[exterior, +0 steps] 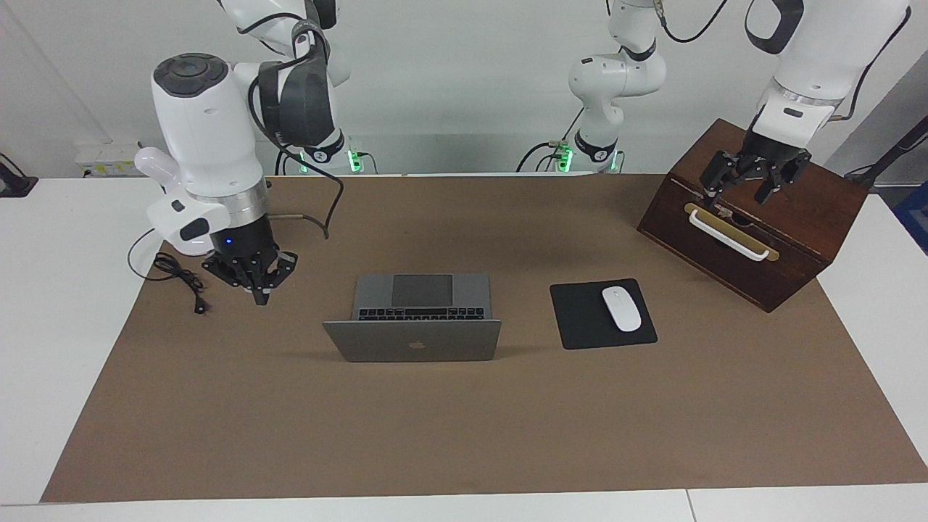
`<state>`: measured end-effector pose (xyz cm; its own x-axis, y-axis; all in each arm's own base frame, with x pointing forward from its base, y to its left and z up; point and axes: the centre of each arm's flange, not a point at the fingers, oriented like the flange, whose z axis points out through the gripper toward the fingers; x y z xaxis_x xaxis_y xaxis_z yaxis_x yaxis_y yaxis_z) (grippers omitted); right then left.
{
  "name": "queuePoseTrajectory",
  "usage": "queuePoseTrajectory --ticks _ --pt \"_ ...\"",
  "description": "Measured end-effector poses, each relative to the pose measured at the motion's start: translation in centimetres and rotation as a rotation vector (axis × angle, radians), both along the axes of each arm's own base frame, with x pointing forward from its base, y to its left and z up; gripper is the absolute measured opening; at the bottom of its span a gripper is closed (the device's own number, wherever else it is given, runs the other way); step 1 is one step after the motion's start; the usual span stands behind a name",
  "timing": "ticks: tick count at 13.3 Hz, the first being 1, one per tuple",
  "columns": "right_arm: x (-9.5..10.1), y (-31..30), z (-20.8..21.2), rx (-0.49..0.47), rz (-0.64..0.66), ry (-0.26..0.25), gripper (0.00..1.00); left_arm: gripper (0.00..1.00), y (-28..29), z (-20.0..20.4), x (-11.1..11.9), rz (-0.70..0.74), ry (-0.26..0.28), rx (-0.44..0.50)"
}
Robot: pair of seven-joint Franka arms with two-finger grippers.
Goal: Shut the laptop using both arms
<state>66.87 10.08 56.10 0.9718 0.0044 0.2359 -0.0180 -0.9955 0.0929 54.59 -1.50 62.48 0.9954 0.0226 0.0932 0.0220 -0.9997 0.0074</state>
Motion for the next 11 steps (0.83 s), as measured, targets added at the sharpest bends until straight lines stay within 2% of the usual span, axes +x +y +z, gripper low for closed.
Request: queuePoseTrajectory --ticks 1,2,3,7,9,11 --pt "0.2 0.7 0.1 -0.005 0.009 -0.021 0.01 0.91 0.0 0.0 0.0 0.002 0.0 0.0" --pt "0.3 1.8 0.2 -0.013 0.025 -0.047 0.01 0.91 0.0 0.0 0.0 0.008 0.0 -0.001" --pt "0.3 3.3 0.3 -0.024 0.045 -0.071 0.01 0.83 0.0 0.0 0.0 0.014 0.0 -0.001" --pt "-0.4 9.3 0.4 -0.046 0.132 -0.14 0.01 0.28 0.0 0.0 0.0 0.018 -0.001 -0.003" --pt "-1.3 12.2 0.7 -0.057 0.172 -0.159 0.01 0.04 -0.1 0.2 0.2 0.019 -0.018 -0.018" --pt "-2.0 14.0 0.9 -0.064 0.194 -0.172 0.01 0.01 -0.4 0.5 0.5 0.02 -0.054 -0.047"
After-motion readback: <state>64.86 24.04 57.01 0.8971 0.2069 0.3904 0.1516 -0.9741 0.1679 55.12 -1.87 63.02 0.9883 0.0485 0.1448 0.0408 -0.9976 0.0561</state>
